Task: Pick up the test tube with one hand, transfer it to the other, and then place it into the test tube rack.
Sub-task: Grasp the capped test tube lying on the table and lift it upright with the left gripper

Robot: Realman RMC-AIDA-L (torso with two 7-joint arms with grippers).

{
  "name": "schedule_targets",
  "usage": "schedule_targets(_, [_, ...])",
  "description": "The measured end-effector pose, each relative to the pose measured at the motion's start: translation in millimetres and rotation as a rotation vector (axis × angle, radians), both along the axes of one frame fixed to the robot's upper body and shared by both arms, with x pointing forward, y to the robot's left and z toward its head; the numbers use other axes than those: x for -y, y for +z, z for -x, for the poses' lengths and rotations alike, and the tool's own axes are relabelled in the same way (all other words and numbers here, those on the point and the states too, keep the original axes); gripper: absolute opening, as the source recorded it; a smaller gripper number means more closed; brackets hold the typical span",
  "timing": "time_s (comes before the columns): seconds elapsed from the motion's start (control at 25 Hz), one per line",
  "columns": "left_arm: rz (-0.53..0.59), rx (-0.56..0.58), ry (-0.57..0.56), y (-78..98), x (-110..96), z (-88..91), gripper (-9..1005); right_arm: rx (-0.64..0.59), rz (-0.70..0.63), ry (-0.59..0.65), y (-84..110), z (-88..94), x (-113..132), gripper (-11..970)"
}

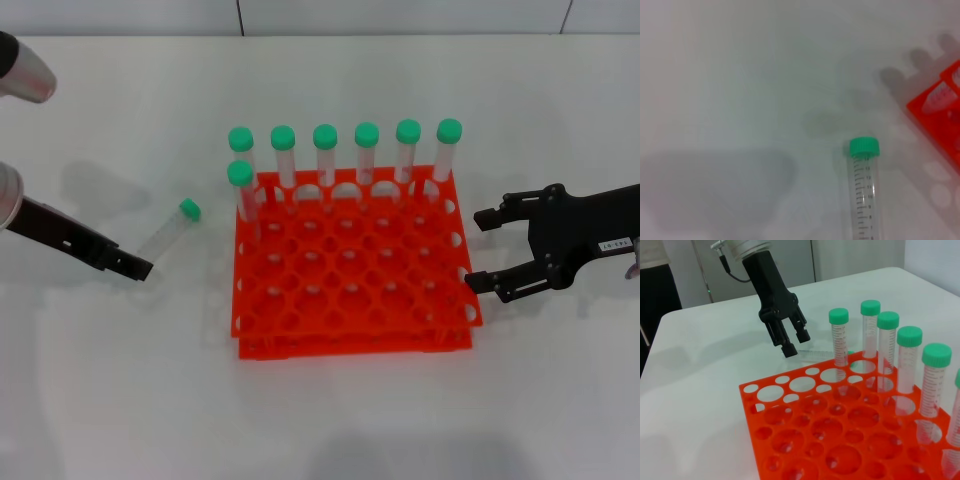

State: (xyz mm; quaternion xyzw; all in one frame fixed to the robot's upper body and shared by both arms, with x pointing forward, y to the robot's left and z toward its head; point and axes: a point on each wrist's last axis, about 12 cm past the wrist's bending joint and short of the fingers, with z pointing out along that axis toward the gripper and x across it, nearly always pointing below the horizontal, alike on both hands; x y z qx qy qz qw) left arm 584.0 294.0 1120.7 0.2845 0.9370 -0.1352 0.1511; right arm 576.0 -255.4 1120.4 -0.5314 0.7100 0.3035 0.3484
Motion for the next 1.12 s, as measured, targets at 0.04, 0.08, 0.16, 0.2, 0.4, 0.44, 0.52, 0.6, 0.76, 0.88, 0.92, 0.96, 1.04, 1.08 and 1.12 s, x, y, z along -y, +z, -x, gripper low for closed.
schedule_targets(0.04, [0.0,0.0,0.002,0.3,0.4,-0.4,643,0.0,0.0,0.0,0.0,0.0,0.0,855])
schedule_targets(0.08, [0.0,0.0,0.003,0.3,0.5,-0.6,641,-0.001,0.0,0.0,-0.1,0.1,-0.1,855])
schedule_targets(0.16, [-0.001,-0.003,0.003,-0.1,1.7,-0.5,637,0.0,-0.002,0.002,-0.5,0.3,-0.9,855])
schedule_targets(0.2, [-0.001,-0.005,0.002,-0.5,2.5,-0.5,635,0.001,-0.003,0.003,-0.7,0.5,-1.4,855])
schedule_targets(0.4, [-0.001,-0.018,-0.004,-4.4,7.3,-1.3,553,0.002,-0.004,0.006,-1.4,0.9,-2.6,855])
schedule_targets(0.44, [-0.002,-0.021,-0.005,-5.4,8.0,-1.6,515,0.002,-0.004,0.007,-1.4,0.9,-2.6,855])
schedule_targets(0.52, [-0.002,-0.023,-0.001,-5.9,8.4,-2.0,438,0.002,-0.004,0.007,-1.4,0.9,-2.5,856])
schedule_targets(0.6, [-0.005,-0.022,0.002,-6.0,8.8,-2.5,397,0.002,-0.004,0.007,-1.4,0.9,-2.5,856])
schedule_targets(0.76, [-0.009,-0.024,0.007,-6.2,9.3,-2.9,392,0.002,-0.003,0.007,-1.4,0.9,-2.4,856])
schedule_targets(0.88, [-0.011,-0.022,0.01,-7.1,9.3,-3.7,392,0.002,-0.004,0.007,-1.7,1.2,-2.7,856])
schedule_targets(0.92, [-0.011,-0.025,0.009,-7.5,10.3,-4.2,392,0.002,-0.004,0.007,-1.9,1.3,-2.8,855])
schedule_targets(0.96, [-0.01,-0.028,0.008,-8.1,11.1,-4.8,392,0.001,-0.004,0.007,-2.0,1.4,-2.7,855])
schedule_targets(1.04, [-0.008,-0.04,0.005,-10.2,12.9,-5.6,391,0.002,-0.004,0.007,-2.0,1.4,-2.6,855])
schedule_targets(1.08, [-0.01,-0.043,0.006,-10.9,13.3,-6.2,391,0.002,-0.004,0.006,-2.0,1.4,-2.6,855])
schedule_targets(1.12, [-0.012,-0.044,0.007,-11.3,13.5,-6.7,391,0.002,-0.004,0.006,-2.1,1.4,-2.6,855])
